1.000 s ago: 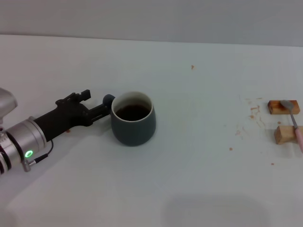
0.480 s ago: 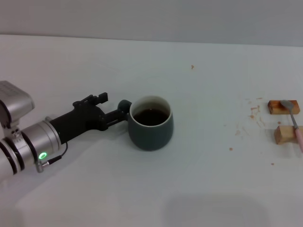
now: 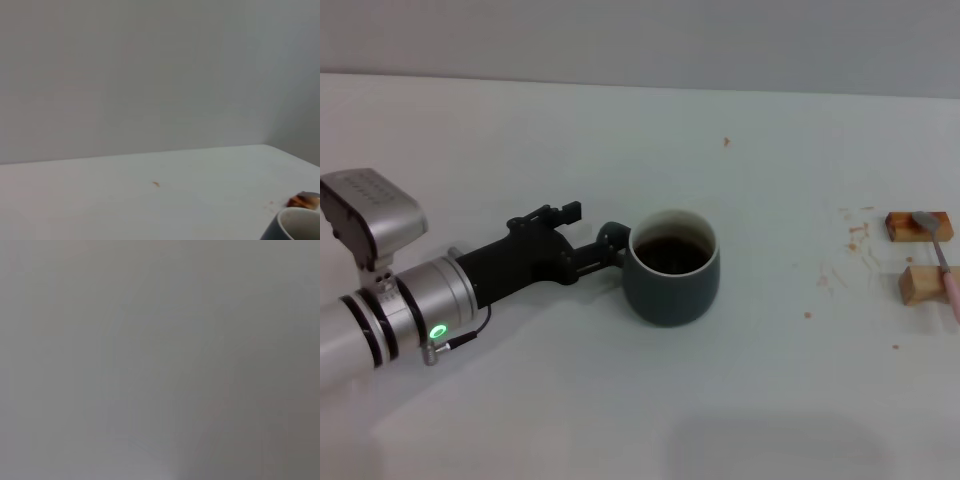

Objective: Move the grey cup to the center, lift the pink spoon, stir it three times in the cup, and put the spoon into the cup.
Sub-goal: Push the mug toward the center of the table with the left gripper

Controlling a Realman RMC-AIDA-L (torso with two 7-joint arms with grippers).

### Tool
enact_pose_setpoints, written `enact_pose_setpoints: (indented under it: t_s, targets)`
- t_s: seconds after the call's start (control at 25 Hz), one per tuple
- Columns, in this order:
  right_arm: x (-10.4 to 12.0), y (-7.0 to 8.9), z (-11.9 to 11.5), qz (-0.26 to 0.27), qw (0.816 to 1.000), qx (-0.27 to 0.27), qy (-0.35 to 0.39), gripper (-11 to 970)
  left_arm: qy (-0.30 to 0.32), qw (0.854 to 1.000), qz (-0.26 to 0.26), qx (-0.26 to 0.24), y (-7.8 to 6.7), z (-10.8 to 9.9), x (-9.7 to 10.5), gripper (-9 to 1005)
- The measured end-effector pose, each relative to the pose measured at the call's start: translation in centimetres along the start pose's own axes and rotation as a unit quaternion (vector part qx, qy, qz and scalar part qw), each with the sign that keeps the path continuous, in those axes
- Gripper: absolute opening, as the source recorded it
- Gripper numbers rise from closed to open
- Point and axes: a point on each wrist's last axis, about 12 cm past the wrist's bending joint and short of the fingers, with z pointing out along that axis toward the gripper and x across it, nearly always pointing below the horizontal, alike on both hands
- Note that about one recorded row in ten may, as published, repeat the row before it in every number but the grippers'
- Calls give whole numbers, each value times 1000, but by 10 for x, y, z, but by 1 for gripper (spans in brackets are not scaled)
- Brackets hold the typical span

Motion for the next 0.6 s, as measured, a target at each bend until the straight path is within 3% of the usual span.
enact_pose_setpoints:
  t_s: [0.6]
  targets:
    - [-3,6,0,-6,1000,-28,-13,466,25,998,20,53,-18,13,3,830]
